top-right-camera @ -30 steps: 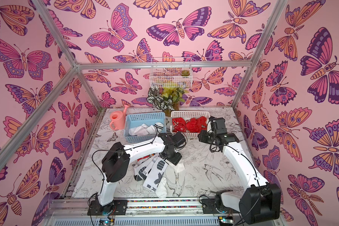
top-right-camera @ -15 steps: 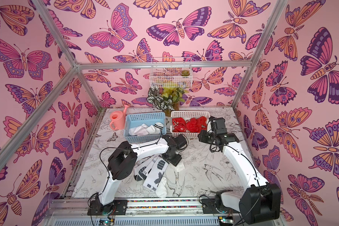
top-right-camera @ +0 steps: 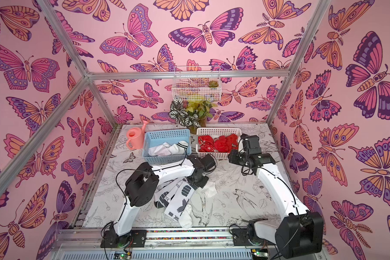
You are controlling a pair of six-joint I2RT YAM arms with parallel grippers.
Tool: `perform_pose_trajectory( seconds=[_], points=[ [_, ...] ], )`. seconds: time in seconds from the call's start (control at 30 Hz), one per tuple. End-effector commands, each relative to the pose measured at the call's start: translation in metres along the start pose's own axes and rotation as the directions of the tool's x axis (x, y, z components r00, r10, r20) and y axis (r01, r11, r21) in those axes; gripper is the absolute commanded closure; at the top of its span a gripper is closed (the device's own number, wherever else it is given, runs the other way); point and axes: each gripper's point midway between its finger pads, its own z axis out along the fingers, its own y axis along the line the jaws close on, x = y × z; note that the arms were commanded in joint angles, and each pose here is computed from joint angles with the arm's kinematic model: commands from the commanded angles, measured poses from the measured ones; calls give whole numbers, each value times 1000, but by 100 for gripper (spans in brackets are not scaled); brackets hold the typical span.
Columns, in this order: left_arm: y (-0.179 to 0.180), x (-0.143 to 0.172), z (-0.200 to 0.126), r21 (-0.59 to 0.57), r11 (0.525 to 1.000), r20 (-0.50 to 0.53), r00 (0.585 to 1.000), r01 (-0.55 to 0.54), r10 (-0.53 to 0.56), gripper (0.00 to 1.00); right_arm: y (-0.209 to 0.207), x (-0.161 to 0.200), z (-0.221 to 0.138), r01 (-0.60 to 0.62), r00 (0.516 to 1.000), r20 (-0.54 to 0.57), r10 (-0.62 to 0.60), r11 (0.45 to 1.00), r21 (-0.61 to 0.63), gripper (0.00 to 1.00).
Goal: Sort the socks into the basket by color
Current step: Pick up the sock at the center of the board.
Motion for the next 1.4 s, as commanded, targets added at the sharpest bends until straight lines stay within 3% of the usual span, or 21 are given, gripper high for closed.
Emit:
perform_pose_trajectory(
  seconds=[0.0, 0.13, 0.4, 0.7, 0.93, 1.07, 1.37],
  points=[
    [3, -4, 11, -36, 999, 3, 1000, -4, 4, 92, -5, 1, -5, 4, 1000, 7, -4, 1000, 21, 53],
    [6, -13, 3, -61, 998, 37, 999, -10, 13, 89, -5, 0, -6, 7, 1000, 12, -7, 1000, 19, 53],
    [13, -19, -5, -102, 995, 69, 997, -21, 28, 51, -5, 0, -5, 8, 1000, 12, -8, 1000, 19, 53],
    [13, -23, 0, -103, 994, 64, 997, -35, 42, 41, -4, 0, -5, 8, 1000, 10, -9, 1000, 18, 53],
    [-1, -7, 16, 19, 1000, -16, 1000, -17, 18, 43, -8, -3, -9, 10, 1000, 28, -11, 999, 44, 53],
    [0, 0, 25, 30, 1000, -52, 999, -6, 8, 48, -8, -3, -10, 7, 1000, 30, -8, 999, 44, 53],
    [11, 0, 33, -12, 1000, -58, 998, 12, -13, 87, -9, -5, -12, 9, 999, 41, -11, 999, 51, 53]
  ],
)
